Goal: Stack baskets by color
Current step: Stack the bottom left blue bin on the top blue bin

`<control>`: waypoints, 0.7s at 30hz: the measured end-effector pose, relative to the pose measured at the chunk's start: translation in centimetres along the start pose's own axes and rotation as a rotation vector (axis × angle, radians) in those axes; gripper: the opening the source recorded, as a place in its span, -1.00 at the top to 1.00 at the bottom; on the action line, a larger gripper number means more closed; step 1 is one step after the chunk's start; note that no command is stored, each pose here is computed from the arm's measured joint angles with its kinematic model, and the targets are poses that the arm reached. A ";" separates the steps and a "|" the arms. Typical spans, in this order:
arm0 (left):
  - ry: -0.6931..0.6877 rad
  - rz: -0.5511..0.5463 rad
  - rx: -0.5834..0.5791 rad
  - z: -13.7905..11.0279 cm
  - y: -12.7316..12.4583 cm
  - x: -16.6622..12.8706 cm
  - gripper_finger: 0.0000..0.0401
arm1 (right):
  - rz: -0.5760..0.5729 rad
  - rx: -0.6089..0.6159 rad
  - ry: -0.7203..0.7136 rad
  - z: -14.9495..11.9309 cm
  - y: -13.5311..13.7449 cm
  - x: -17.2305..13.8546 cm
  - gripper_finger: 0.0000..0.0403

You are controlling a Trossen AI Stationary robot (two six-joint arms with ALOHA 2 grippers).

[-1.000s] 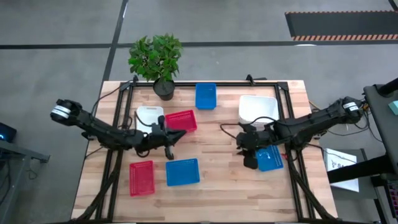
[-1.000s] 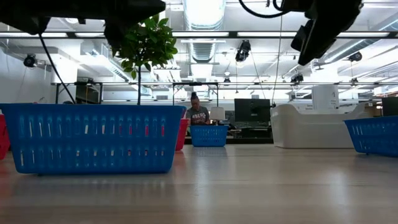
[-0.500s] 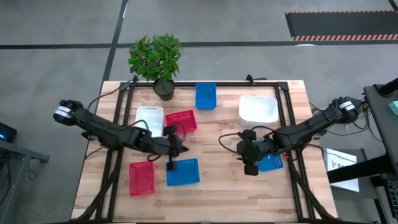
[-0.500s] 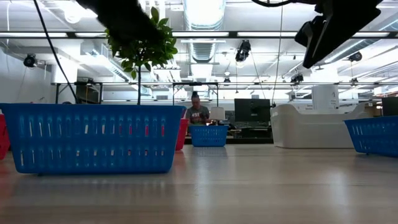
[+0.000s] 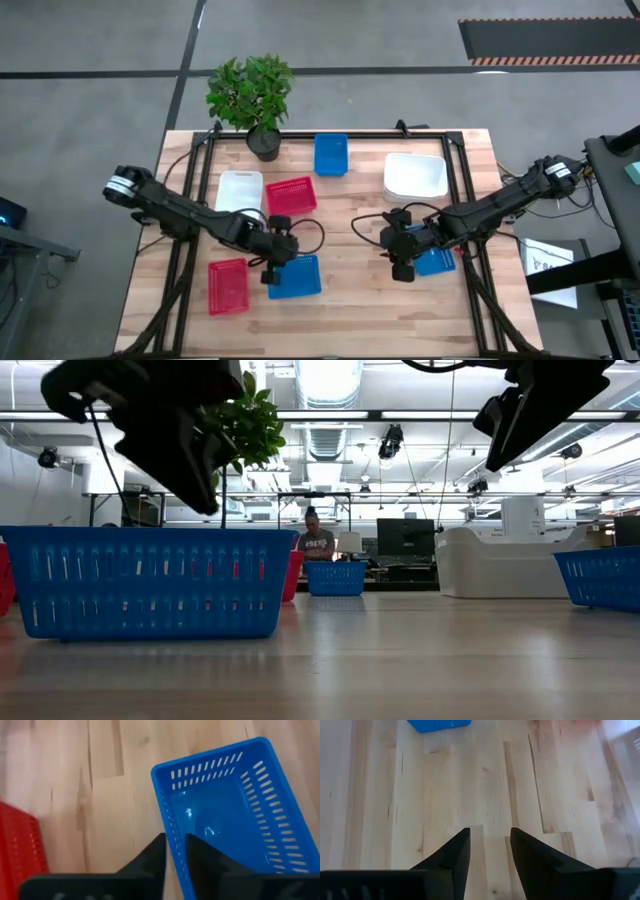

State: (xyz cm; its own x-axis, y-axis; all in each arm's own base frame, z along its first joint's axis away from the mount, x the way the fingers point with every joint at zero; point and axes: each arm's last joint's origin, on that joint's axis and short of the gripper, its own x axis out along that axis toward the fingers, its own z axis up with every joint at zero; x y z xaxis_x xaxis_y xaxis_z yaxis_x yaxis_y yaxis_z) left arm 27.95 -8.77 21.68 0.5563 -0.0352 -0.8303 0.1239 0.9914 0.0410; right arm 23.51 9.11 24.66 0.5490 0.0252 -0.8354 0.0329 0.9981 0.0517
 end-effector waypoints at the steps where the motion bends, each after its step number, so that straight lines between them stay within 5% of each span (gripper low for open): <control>1: 0.006 0.001 0.012 0.0 -0.1 0.3 0.63 | 0.000 0.000 0.000 0.0 0.0 0.0 0.34; 9: 0.046 0.008 0.028 -0.4 -0.2 2.4 0.16 | 0.000 0.000 -0.001 0.0 0.0 0.1 0.33; 21: 0.054 0.010 0.019 -0.6 -0.2 3.0 0.20 | 0.001 0.006 0.007 -0.3 0.1 0.2 0.33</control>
State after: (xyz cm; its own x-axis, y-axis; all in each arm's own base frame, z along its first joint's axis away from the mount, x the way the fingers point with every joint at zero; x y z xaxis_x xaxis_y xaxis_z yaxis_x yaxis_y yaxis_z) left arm 29.13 -9.01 18.84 0.5127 -0.0185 -0.8584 0.1350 0.9891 0.0593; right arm 23.36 9.22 24.31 0.5431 0.0272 -0.8393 0.0369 0.9977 0.0562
